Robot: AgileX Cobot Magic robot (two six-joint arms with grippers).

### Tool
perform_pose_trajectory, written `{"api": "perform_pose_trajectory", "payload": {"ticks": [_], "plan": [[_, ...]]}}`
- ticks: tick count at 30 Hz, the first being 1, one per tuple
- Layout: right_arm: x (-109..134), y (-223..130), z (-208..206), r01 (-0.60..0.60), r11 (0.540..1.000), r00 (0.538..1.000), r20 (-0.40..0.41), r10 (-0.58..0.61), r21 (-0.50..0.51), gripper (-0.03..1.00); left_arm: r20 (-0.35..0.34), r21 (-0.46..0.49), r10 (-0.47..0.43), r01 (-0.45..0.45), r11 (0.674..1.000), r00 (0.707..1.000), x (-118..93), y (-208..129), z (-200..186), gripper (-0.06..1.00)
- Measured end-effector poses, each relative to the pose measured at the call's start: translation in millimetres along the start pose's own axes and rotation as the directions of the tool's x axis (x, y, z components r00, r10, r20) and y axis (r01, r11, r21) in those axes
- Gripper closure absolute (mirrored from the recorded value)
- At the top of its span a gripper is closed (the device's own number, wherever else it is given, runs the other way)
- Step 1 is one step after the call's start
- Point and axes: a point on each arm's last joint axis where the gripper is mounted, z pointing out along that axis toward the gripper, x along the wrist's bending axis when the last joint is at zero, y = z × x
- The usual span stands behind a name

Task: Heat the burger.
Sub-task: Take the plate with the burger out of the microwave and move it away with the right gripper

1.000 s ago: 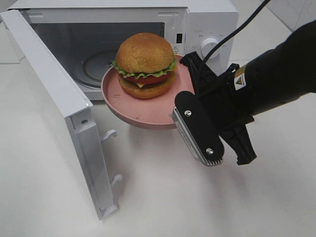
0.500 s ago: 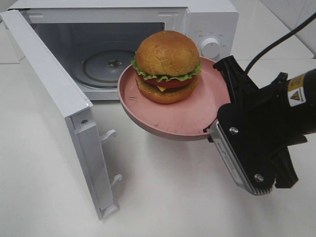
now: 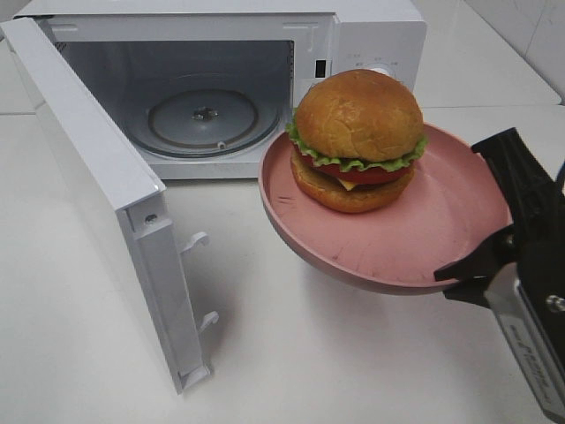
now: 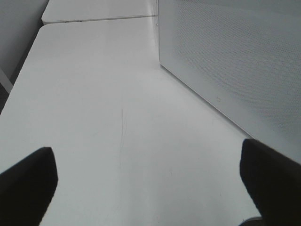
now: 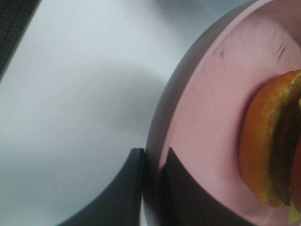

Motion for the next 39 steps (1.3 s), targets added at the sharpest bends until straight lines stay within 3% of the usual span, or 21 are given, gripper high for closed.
{"api": "perform_pose_trajectory", "payload": {"ticks": [17, 22, 26, 39], "plan": [[30, -18, -37, -0.163, 0.975, 0.987, 0.031, 0.160, 0.149, 0.88, 0.000, 0.000, 0.000, 0.000, 1.000, 1.000, 0, 0, 0, -0.03], [34, -27, -42, -0.254, 0.936, 0.967, 0.047, 0.250, 0.244, 0.88, 0.000, 0.000, 0.000, 0.000, 1.000, 1.000, 0, 0, 0, -0.03], [36, -34, -44, -0.358, 0.877, 0.933, 0.087, 0.350, 0.319, 0.88, 0.000, 0.000, 0.000, 0.000, 1.000, 1.000, 0, 0, 0, -0.03], [34, -38, -45, -0.516, 0.792, 0.856, 0.176, 0.486, 0.326, 0.88, 0.000, 0.000, 0.000, 0.000, 1.000, 1.000, 0, 0, 0, -0.03]]}}
